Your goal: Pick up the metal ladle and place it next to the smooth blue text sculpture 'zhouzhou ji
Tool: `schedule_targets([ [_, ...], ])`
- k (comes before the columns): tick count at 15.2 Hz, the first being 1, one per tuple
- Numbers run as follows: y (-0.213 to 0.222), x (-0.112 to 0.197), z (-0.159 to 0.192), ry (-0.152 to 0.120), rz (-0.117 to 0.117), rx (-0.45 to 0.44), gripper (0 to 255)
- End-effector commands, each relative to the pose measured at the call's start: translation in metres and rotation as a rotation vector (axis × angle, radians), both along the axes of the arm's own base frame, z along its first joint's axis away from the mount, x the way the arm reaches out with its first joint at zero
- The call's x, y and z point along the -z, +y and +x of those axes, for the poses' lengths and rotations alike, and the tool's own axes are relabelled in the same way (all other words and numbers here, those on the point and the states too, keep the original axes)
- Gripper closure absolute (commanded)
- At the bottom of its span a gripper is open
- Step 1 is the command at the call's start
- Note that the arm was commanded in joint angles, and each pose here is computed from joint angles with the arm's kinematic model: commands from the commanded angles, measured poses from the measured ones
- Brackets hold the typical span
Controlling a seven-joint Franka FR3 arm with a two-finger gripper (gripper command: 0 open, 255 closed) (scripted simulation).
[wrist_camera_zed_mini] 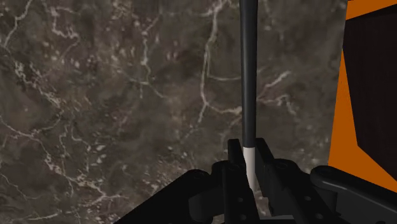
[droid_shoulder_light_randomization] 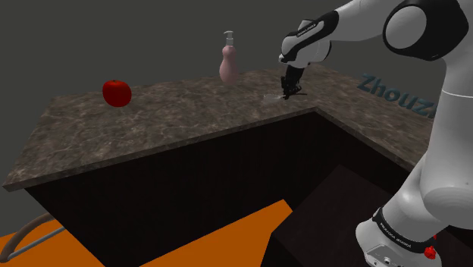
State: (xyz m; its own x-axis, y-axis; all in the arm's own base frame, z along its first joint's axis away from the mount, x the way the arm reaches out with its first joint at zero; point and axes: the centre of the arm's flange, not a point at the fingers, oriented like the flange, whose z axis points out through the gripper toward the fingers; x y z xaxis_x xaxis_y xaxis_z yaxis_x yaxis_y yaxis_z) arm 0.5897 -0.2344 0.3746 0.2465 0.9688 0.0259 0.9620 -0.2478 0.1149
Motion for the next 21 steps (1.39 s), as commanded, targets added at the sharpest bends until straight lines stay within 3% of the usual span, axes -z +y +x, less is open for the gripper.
schedule_targets([
  [1,-0.001,-0.01,0.0,0.0,0.0,0.0,255],
  [21,-0.001,-0.116,0.0,0.0,0.0,0.0,255],
])
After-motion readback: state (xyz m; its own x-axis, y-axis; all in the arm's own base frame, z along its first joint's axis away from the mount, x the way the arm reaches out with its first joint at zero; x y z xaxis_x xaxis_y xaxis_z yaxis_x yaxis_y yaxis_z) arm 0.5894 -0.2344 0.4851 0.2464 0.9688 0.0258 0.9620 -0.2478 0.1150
